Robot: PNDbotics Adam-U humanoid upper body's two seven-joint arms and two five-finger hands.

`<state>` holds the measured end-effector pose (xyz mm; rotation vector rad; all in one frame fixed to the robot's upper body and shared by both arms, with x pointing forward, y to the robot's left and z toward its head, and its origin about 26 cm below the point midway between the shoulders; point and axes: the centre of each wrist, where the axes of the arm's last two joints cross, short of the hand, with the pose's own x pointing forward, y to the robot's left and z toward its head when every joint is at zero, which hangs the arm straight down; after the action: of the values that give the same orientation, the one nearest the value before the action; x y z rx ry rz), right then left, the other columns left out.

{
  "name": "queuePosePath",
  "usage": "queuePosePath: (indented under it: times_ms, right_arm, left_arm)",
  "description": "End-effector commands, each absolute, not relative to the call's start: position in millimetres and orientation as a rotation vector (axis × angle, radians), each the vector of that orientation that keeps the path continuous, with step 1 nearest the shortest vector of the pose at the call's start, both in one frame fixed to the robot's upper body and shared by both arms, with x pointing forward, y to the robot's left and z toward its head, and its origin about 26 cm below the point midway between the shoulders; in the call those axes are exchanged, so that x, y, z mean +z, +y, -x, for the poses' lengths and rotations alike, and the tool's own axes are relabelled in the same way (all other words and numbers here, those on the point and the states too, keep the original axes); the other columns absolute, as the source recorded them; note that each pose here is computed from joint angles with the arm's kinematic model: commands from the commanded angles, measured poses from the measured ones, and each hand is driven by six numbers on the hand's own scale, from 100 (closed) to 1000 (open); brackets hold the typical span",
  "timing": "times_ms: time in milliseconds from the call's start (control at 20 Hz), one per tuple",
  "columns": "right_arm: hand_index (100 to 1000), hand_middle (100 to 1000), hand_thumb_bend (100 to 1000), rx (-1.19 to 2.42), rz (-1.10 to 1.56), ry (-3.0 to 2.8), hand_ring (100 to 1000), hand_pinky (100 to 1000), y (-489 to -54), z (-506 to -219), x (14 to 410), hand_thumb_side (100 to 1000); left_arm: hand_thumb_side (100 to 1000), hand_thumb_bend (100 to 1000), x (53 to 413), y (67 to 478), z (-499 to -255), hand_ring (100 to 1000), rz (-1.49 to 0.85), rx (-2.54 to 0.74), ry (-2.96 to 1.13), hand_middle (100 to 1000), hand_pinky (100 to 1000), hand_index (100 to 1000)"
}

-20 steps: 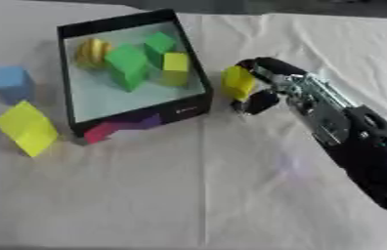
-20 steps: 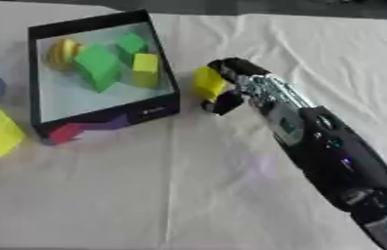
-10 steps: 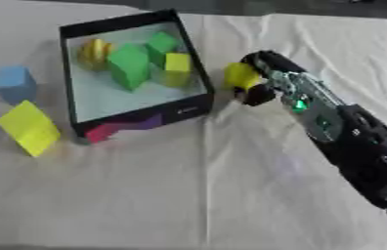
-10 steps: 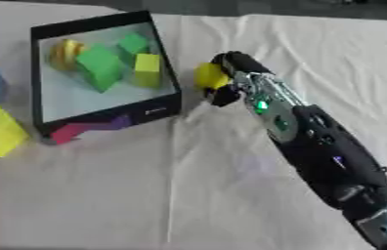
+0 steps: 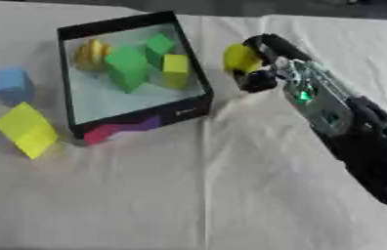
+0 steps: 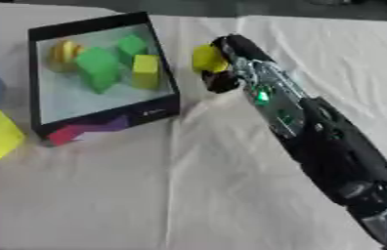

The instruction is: Pick up objects on the table and place them in the box.

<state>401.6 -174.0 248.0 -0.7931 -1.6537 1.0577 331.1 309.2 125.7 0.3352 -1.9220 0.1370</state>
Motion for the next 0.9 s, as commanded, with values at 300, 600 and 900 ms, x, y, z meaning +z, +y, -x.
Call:
queuePosePath:
  times_ms: [300, 600, 900]
  right_arm:
    - [688, 541, 100, 1.261, 0.682, -1.952, 643, 720, -107, -360, 337, 100]
    - [694, 561, 132, 1.358, 0.743, -1.851, 672, 748, -66, -403, 312, 156]
    - [734, 615, 182, 1.481, 0.860, -1.744, 807, 846, -54, -441, 271, 238]
  left_arm:
    - [817, 100, 135, 311, -331, 798, -0.342, 0.107, -1.952, 742, 747, 793]
    - [818, 100, 137, 302, -335, 799, -0.299, 0.077, -1.957, 743, 748, 793]
    - [823, 100, 139, 296, -337, 800, -0.271, 0.061, -1.962, 744, 749, 794]
